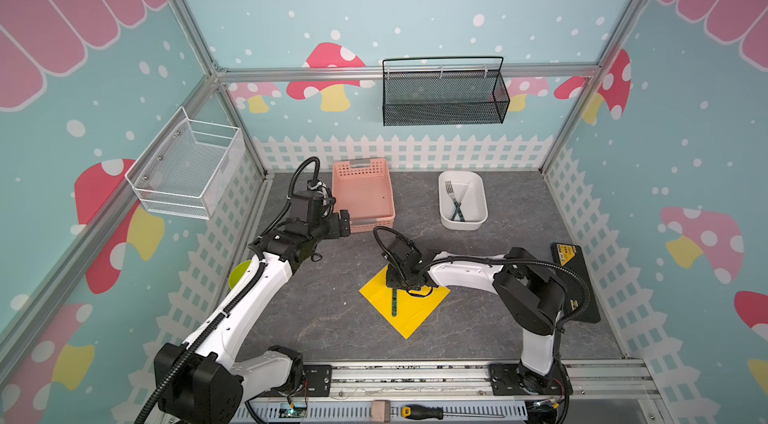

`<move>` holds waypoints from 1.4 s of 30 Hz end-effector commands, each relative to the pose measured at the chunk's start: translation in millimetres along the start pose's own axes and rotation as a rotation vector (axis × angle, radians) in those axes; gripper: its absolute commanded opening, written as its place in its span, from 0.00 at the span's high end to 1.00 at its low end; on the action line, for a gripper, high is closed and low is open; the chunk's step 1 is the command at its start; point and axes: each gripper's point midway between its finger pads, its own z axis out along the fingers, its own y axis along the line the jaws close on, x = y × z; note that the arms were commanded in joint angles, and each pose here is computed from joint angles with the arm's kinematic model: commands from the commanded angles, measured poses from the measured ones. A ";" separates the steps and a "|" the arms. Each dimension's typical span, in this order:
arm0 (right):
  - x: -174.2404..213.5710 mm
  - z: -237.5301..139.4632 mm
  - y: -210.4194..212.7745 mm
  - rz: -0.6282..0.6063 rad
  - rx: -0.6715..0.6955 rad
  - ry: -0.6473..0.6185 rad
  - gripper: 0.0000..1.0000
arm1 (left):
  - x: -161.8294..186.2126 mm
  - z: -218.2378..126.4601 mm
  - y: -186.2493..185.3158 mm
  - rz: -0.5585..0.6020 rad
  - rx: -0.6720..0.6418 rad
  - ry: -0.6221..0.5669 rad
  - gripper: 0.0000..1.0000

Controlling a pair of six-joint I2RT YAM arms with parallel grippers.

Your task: Place the utensils on the paper napkin and roll it up

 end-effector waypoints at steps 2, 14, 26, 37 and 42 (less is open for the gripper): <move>1.4 5.8 -4.5 0.013 0.024 0.017 0.94 | -9.9 -5.9 0.7 0.001 -0.015 -0.020 0.02; 0.6 4.7 -6.3 0.018 0.028 0.012 0.87 | -9.6 -4.6 1.6 -0.004 -0.017 -0.018 0.02; -2.0 -0.6 -7.7 0.008 0.041 0.001 0.91 | -8.9 -4.0 0.3 -0.006 -0.011 -0.013 0.02; 1.6 -2.0 -9.6 -0.012 0.051 0.007 0.96 | -7.5 -2.1 -0.9 -0.005 -0.005 -0.006 0.02; -2.5 -12.9 -3.5 -0.017 0.033 -0.010 0.96 | -7.4 -2.0 -0.8 -0.005 -0.005 -0.006 0.02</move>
